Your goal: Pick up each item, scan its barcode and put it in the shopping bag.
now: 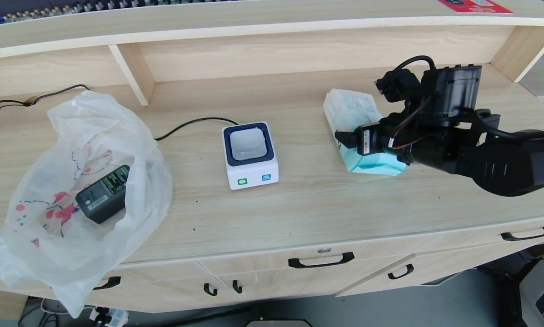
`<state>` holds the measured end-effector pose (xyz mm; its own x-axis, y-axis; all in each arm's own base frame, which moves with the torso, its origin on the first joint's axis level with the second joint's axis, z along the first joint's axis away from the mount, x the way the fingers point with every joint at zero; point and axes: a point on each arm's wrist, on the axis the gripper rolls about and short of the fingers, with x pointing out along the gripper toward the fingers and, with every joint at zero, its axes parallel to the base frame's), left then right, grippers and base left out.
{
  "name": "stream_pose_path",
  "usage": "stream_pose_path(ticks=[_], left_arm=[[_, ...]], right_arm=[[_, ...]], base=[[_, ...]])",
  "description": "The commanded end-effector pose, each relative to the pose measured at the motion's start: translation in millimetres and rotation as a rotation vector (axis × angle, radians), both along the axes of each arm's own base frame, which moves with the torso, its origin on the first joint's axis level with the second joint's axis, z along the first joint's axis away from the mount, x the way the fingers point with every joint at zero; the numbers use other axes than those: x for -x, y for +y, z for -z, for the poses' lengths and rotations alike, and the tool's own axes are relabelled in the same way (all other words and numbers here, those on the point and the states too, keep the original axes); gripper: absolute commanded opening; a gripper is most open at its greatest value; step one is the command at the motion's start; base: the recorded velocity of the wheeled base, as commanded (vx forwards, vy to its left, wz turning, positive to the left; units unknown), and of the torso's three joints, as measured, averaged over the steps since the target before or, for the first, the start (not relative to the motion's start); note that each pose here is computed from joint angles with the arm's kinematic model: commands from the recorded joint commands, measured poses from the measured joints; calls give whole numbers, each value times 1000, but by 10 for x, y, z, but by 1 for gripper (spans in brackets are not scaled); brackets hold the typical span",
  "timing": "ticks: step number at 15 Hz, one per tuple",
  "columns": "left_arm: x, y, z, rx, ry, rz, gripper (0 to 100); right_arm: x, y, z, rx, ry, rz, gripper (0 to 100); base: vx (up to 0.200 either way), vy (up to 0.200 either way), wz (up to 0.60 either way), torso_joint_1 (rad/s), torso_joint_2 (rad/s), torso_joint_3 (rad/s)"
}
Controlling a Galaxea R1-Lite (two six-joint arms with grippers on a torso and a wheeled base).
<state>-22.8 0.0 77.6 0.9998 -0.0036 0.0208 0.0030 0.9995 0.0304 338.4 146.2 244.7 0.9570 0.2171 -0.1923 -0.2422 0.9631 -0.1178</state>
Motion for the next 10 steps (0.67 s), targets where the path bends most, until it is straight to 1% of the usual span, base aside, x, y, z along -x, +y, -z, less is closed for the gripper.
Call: stream_pose_path(ticks=[1, 3, 6, 9, 10], left_arm=[[0, 0, -1, 0, -1, -1, 100], [0, 0, -1, 1, -1, -1, 100], [0, 0, -1, 0, -1, -1, 100], [0, 0, -1, 0, -1, -1, 100], [0, 0, -1, 0, -1, -1, 100]], right_arm=[[59, -18, -124, -4, -17, 5, 100], [84, -25, -207, -1, -39, 31, 100], [106, 20, -307, -16, -66, 17, 100], [91, 33, -198, -3, -28, 16, 100], [84, 30, -124, 8, -6, 19, 100]], base=[[0, 0, 0, 0, 0, 0], [0, 0, 0, 0, 0, 0], [0, 0, 0, 0, 0, 0], [0, 0, 0, 0, 0, 0], [0, 0, 0, 0, 0, 0]])
